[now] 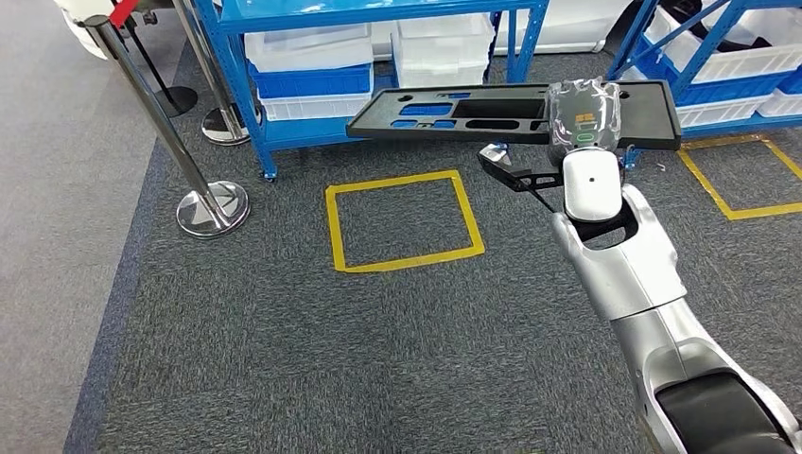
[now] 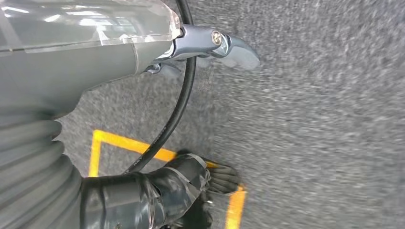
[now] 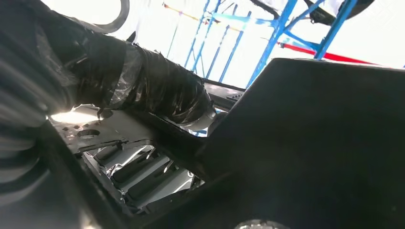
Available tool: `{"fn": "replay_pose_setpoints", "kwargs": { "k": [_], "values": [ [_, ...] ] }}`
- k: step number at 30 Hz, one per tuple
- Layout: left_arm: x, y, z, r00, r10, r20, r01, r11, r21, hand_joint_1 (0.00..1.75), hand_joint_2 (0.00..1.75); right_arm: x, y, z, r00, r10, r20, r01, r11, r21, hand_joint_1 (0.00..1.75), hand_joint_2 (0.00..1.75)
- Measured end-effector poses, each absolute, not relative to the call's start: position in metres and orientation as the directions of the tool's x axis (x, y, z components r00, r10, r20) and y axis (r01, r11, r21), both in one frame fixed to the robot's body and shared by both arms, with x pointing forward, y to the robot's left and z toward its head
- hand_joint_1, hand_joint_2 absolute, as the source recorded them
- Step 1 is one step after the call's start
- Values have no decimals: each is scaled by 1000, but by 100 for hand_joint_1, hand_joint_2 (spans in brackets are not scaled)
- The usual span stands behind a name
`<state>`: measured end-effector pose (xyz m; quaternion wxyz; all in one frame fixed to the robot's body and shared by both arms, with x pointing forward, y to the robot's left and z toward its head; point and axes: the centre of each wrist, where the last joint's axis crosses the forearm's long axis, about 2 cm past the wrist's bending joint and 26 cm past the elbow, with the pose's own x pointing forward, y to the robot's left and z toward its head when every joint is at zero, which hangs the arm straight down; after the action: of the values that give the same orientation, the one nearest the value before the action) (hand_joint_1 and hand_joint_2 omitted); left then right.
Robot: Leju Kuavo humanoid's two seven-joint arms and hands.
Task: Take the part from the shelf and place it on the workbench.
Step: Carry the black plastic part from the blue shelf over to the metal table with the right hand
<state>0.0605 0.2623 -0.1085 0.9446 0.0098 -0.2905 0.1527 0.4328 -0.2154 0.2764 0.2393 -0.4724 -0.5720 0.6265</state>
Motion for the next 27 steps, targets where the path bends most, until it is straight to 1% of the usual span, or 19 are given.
{"fn": "replay_pose_setpoints", "kwargs": {
  "k": [27],
  "values": [
    [63, 268, -108, 773, 279, 569, -299, 952, -60, 0, 175, 436, -217, 282, -431, 841, -326, 248, -237, -939, 175, 175]
  ]
}}
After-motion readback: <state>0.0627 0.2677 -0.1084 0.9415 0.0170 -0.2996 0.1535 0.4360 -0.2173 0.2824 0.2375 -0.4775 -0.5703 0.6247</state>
